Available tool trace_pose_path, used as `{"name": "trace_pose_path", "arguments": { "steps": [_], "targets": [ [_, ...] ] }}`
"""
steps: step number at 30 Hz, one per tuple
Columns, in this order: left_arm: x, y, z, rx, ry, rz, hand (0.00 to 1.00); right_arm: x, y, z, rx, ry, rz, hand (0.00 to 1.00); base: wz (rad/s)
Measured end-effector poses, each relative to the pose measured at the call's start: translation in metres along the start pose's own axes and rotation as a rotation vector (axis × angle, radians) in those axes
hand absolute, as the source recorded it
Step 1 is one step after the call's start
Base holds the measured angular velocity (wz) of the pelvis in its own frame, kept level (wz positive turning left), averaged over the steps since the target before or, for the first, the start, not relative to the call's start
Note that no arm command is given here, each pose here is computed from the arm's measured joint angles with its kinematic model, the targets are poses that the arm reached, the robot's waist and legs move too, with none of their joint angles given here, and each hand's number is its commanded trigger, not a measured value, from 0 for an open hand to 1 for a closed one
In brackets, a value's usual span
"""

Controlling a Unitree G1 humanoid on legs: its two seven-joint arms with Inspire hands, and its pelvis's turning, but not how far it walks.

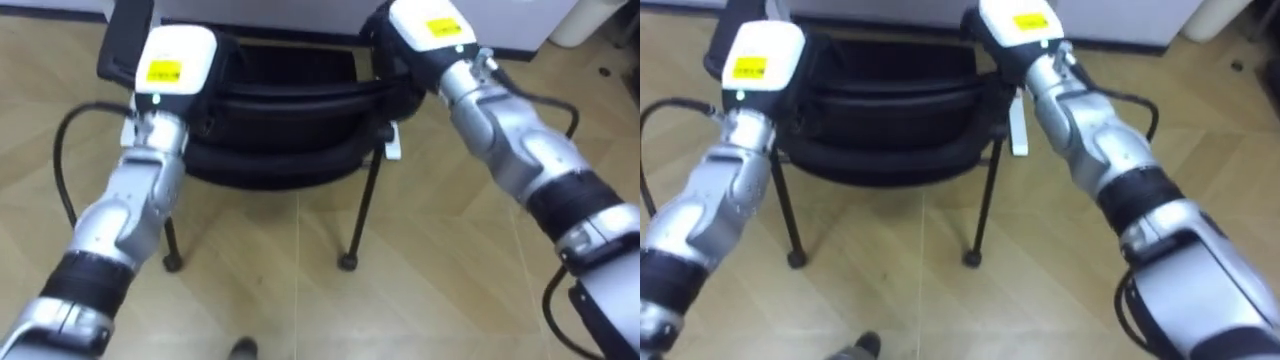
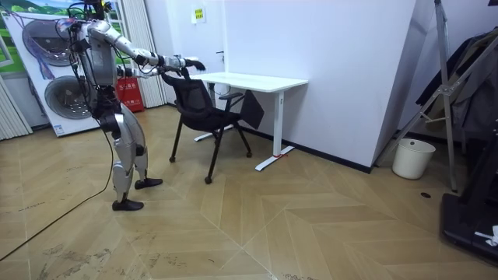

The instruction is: Push chair

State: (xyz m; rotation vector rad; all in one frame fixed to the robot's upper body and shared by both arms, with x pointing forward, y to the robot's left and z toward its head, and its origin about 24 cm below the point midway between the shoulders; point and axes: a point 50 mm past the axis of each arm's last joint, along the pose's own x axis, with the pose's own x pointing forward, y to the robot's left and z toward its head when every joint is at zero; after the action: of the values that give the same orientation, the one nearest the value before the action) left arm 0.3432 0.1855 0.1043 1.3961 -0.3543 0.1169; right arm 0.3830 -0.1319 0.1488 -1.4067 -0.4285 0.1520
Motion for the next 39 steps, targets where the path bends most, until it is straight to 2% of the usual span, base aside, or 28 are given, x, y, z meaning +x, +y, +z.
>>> {"name": "trace_pose_path", "arguments": {
  "steps": [2, 5, 6, 7, 8, 9, 10, 11, 13, 14, 16, 17, 19, 21, 24, 26, 27, 28, 29, 31, 32, 33, 34, 35, 36, 37, 38, 39],
  "targets": [
    [0.002, 0.005, -0.002, 0.025, 0.001, -0.027, 0.0, 0.004, -0.025, 0.009, 0.012, -0.044, -0.105, 0.0, -0.2],
    [0.005, 0.024, -0.006, 0.097, -0.06, -0.064, 0.0, 0.006, -0.085, 0.008, -0.096, -0.114, -0.316, 0.0, -0.12],
    [0.008, 0.047, 0.0, 0.126, -0.136, 0.008, 0.0, 0.001, -0.116, 0.001, -0.168, -0.116, -0.403, 0.0, 0.3],
    [0.019, 0.085, 0.014, 0.138, -0.216, 0.148, 0.0, -0.008, -0.147, -0.008, -0.229, -0.107, -0.502, 0.0, 0.39],
    [0.026, 0.109, 0.021, 0.138, -0.253, 0.238, 0.0, -0.013, -0.161, -0.01, -0.249, -0.107, -0.552, 0.0, 0.36],
    [0.036, 0.16, 0.029, 0.115, -0.302, 0.448, 0.0, -0.021, -0.187, -0.006, -0.273, -0.137, -0.647, 0.0, 0.12],
    [0.035, 0.208, 0.024, 0.067, -0.312, 0.657, 0.0, -0.03, -0.211, 0.009, -0.263, -0.215, -0.743, 0.0, -0.05],
    [0.031, 0.227, 0.02, 0.052, -0.307, 0.744, 0.0, -0.036, -0.222, 0.016, -0.261, -0.259, -0.786, 0.0, -0.24],
    [0.007, 0.285, -0.01, 0.038, -0.259, 1.007, 0.0, -0.072, -0.266, 0.03, -0.274, -0.384, -0.955, 0.0, -0.36],
    [0.0, 0.294, -0.017, 0.041, -0.246, 1.047, 0.0, -0.082, -0.276, 0.029, -0.286, -0.39, -0.993, 0.0, -0.49],
    [-0.031, 0.338, -0.036, 0.094, -0.212, 1.218, 0.0, -0.132, -0.327, 0.024, -0.368, -0.377, -1.17, 0.0, -0.39],
    [-0.04, 0.348, -0.04, 0.101, -0.208, 1.266, 0.0, -0.144, -0.338, 0.023, -0.375, -0.373, -1.221, 0.0, -0.24],
    [-0.075, 0.375, -0.061, 0.1, -0.157, 1.426, 0.0, -0.186, -0.369, 0.02, -0.418, -0.35, -1.429, 0.0, -0.34],
    [-0.104, 0.38, -0.082, 0.07, -0.085, 1.507, 0.0, -0.213, -0.376, 0.016, -0.437, -0.338, -1.551, 0.0, -0.29],
    [-0.15, 0.376, -0.126, 0.02, 0.11, 1.605, 0.0, -0.249, -0.378, -0.005, -0.425, -0.266, -1.675, 0.0, -0.33],
    [-0.187, 0.358, -0.157, -0.042, 0.273, 1.62, 0.0, -0.27, -0.37, -0.04, -0.296, -0.127, -1.687, 0.0, -0.27],
    [-0.216, 0.336, -0.178, -0.113, 0.415, 1.63, 0.0, -0.285, -0.356, -0.069, -0.153, -0.008, -1.701, 0.0, -0.33],
    [-0.248, 0.303, -0.197, -0.176, 0.596, 1.619, 0.0, -0.306, -0.334, -0.102, -0.008, 0.156, -1.716, 0.0, -0.27],
    [-0.266, 0.285, -0.204, -0.208, 0.692, 1.612, 0.0, -0.32, -0.318, -0.119, 0.063, 0.254, -1.724, 0.0, -0.16],
    [-0.34, 0.209, -0.22, -0.341, 1.119, 1.593, 0.0, -0.392, -0.224, -0.175, 0.353, 0.765, -1.739, 0.0, -0.16],
    [-0.358, 0.187, -0.221, -0.371, 1.237, 1.594, 0.0, -0.415, -0.194, -0.18, 0.413, 0.914, -1.742, 0.0, -0.17],
    [-0.391, 0.145, -0.216, -0.44, 1.463, 1.625, 0.0, -0.463, -0.136, -0.176, 0.496, 1.201, -1.753, 0.0, -0.14],
    [-0.421, 0.107, -0.203, -0.488, 1.668, 1.665, 0.0, -0.5, -0.089, -0.159, 0.562, 1.431, -1.783, 0.0, -0.15],
    [-0.439, 0.089, -0.193, -0.495, 1.781, 1.677, 0.0, -0.516, -0.067, -0.148, 0.593, 1.531, -1.801, 0.0, -0.15],
    [-0.467, 0.059, -0.172, -0.475, 1.974, 1.647, 0.0, -0.545, -0.025, -0.124, 0.613, 1.74, -1.762, 0.0, -0.11],
    [-0.497, 0.035, -0.145, -0.433, 2.146, 1.566, 0.0, -0.572, 0.019, -0.094, 0.634, 1.976, -1.644, 0.0, -0.08],
    [-0.513, 0.024, -0.129, -0.413, 2.23, 1.509, 0.0, -0.583, 0.041, -0.077, 0.654, 2.098, -1.571, 0.0, -0.04],
    [-0.542, 0.004, -0.092, -0.369, 2.396, 1.362, 0.0, -0.6, 0.084, -0.037, 0.713, 2.328, -1.417, 0.0, -0.13]
  ]
}}
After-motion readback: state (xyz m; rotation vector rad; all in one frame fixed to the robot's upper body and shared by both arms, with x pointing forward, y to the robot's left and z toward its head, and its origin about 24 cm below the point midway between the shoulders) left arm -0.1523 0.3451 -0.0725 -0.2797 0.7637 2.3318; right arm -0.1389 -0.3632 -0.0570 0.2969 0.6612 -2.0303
